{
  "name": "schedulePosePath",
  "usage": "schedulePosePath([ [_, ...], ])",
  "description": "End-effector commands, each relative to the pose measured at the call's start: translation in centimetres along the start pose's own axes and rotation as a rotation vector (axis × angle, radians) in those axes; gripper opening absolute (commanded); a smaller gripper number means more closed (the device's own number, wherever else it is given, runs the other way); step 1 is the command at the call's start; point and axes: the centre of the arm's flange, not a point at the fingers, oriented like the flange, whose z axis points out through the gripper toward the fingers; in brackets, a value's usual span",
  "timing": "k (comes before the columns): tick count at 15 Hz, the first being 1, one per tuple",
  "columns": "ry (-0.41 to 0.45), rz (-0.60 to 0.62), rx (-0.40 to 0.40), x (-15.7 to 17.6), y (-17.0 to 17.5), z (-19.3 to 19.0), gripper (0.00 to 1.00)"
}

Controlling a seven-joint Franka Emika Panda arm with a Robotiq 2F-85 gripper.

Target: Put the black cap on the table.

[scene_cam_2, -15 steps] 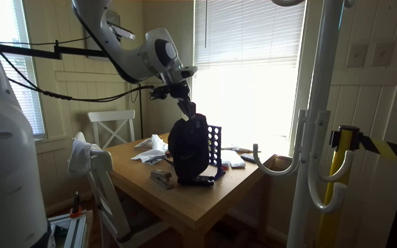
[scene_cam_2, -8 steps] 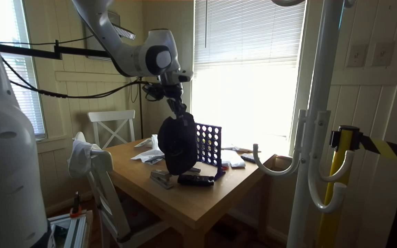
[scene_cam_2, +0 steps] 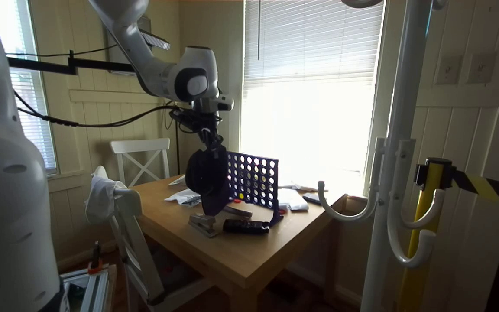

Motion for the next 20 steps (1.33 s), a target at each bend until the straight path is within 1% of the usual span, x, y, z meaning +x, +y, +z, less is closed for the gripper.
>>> schedulePosePath([
  [1, -0.006, -0.064, 0.058, 1.1, -1.9, 1.0, 0.01],
  [3, -0.016, -0.090, 0.087, 1.3, -3.1, 1.6, 0.01],
  [6, -0.018, -0.101, 0.112, 1.8, -4.7, 3.7, 0.01],
  [9, -0.052, -0.102, 0.143, 1.7, -6.0, 5.4, 0.01],
  [11, -0.058, -0.087, 0.132, 1.6, -6.1, 6.1, 0.01],
  [13, -0.059, -0.046, 0.083, 1.9, -4.4, 7.0, 0.01],
  [17, -0.020, 0.040, -0.029, 2.6, 1.7, 7.0, 0.01],
  [20, 0.009, 0.062, -0.126, 3.0, 5.7, 7.4, 0.01],
])
